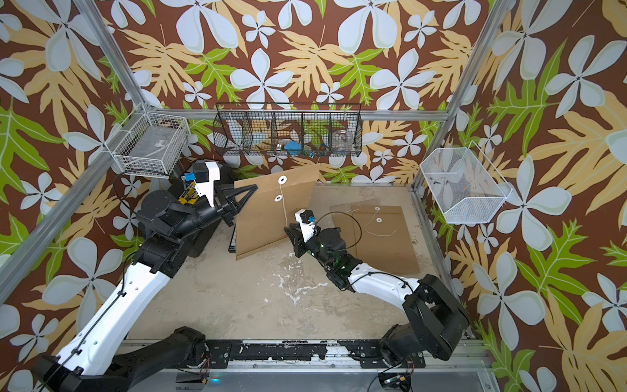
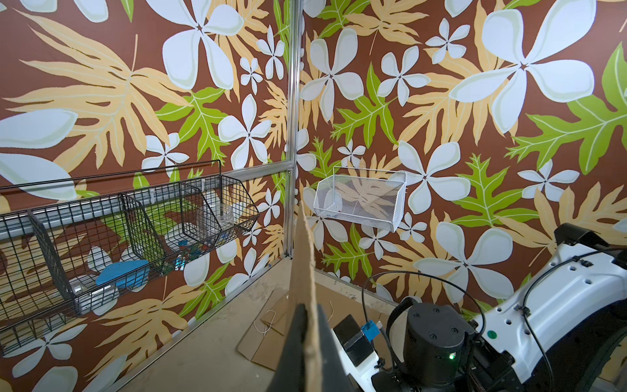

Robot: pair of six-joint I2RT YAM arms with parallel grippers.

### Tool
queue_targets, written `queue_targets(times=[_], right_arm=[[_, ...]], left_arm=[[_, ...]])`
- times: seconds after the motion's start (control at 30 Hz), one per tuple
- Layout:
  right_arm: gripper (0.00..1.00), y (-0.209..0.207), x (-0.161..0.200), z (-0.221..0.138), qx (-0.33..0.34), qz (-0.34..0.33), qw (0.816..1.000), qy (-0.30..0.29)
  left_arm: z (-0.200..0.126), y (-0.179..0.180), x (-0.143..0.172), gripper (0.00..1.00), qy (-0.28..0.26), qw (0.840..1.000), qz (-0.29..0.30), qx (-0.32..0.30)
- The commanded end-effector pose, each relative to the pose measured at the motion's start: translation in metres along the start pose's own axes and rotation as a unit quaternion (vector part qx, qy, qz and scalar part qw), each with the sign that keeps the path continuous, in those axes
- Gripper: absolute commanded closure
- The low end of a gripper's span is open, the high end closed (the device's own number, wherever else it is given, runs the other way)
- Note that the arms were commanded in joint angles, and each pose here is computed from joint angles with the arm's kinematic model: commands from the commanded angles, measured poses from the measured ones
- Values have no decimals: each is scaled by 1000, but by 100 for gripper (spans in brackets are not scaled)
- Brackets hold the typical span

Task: Close the mouth of the file bag
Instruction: Close the file bag.

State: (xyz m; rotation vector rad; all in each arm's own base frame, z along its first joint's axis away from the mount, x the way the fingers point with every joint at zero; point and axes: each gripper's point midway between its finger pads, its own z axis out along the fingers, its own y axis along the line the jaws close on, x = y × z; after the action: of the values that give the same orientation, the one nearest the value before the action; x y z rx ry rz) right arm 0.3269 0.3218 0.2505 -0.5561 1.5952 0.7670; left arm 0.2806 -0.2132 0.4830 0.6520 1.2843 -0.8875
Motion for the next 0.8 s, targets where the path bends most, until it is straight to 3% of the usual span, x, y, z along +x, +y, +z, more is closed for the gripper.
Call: queue_targets(times=[0.0,0.17,0.77], right_arm=[[88,10,-14,-6,-16,11,999,-27],[100,27,-7,-17,-22,10,1000,-9],[100,69,17,-25,2,15,997,71]], left_arm=[[-1,3,-10,100,-19,1000,1,-12],[4,15,0,100,-11,999,-25,-32],[20,43,43,100,22,989,-130,-63]])
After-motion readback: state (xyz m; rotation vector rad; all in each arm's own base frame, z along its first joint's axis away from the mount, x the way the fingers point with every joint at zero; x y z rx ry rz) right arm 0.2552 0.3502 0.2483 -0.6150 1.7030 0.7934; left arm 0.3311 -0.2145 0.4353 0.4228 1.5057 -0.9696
